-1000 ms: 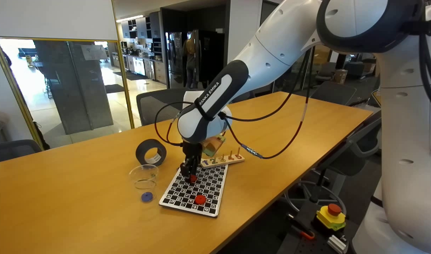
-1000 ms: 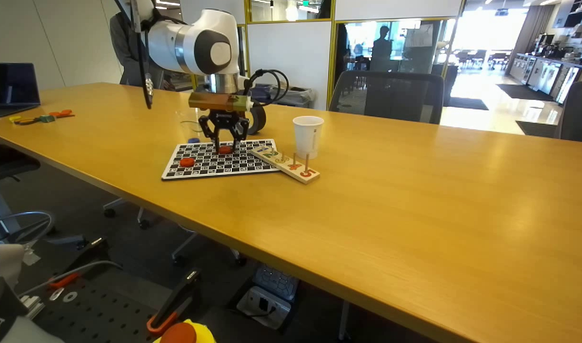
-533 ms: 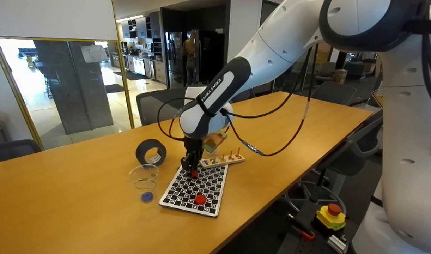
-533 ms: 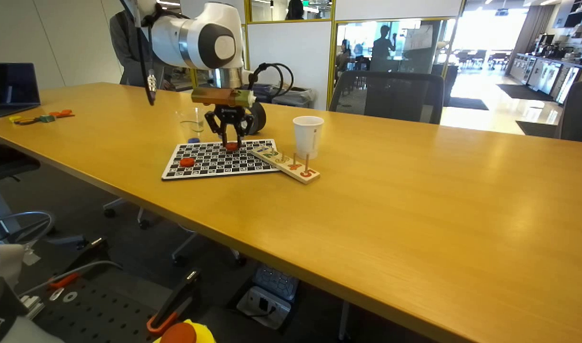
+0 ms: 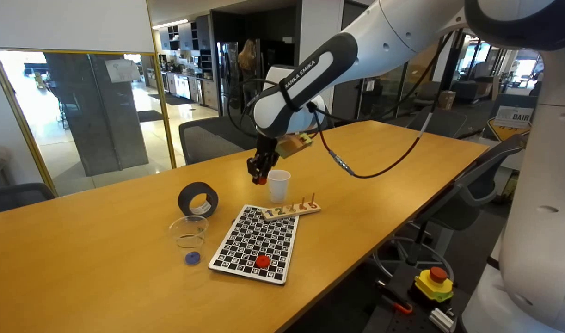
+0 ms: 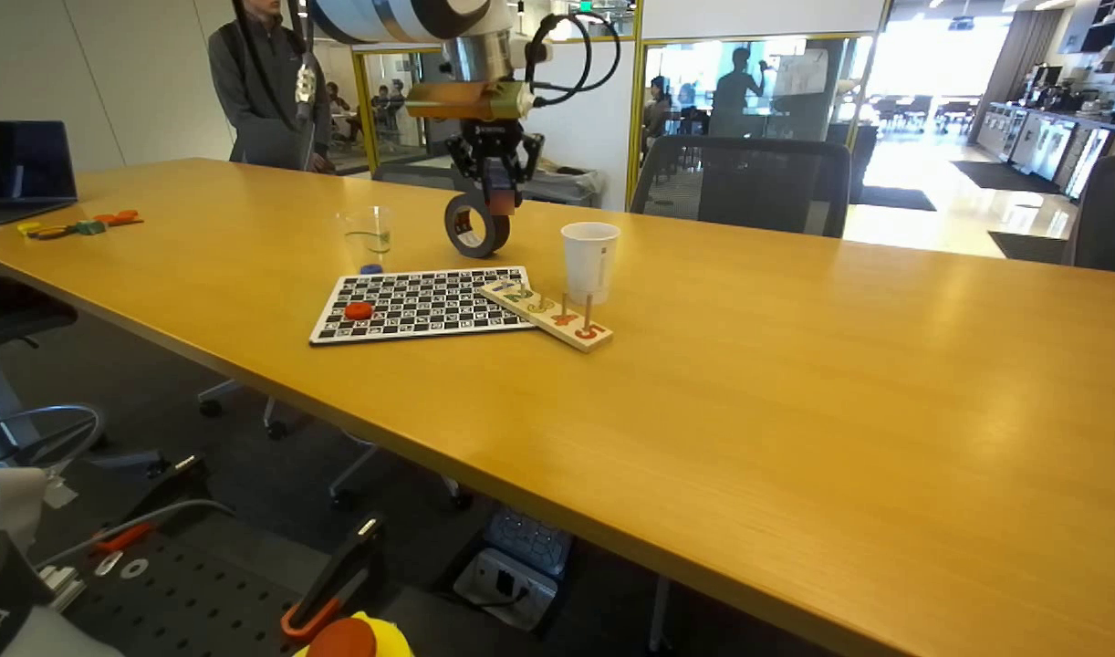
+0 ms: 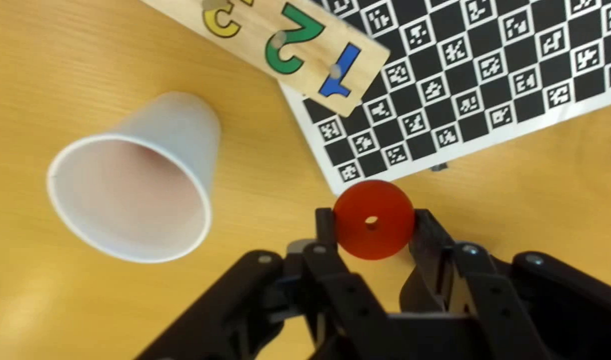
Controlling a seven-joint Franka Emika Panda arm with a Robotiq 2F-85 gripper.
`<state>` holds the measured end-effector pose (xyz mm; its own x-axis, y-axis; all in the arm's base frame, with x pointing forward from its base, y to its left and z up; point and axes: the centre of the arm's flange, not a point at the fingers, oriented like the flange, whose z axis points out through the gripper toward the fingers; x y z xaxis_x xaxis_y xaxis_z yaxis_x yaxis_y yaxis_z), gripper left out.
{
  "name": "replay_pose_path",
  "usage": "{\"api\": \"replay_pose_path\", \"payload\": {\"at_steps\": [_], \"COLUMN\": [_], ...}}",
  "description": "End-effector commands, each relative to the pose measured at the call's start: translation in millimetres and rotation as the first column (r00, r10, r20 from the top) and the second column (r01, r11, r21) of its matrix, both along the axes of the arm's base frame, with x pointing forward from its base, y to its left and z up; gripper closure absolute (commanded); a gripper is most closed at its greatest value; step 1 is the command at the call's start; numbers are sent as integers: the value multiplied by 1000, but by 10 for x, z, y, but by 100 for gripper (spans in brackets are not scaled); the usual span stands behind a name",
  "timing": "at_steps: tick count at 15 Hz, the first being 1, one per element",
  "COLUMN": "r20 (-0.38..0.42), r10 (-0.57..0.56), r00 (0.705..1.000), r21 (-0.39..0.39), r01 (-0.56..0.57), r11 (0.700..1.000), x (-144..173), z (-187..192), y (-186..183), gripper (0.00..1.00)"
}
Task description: Put the blue square into the transparent cup and the orange squares into the white cup.
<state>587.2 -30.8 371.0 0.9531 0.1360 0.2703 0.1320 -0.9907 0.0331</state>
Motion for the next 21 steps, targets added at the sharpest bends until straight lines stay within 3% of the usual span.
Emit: {"api": "replay_pose_path", "payload": {"at_steps": [1,8,16,18,21], "r20": [68,52,20,9,4], "r10": [-116,-297,-368,-384,-401], "r00": [991,953,930,923,916], "r21": [-16,-94,-95,-89,-85], "r01": [117,301,368,383,400], "r11": [993,949,925,919,913], "x": [89,246,370,384,376], "z": [255,138,-86,-116,-124], "y": [-315,-753,-859,-868,-866], "gripper": [80,80,80,32,12]}}
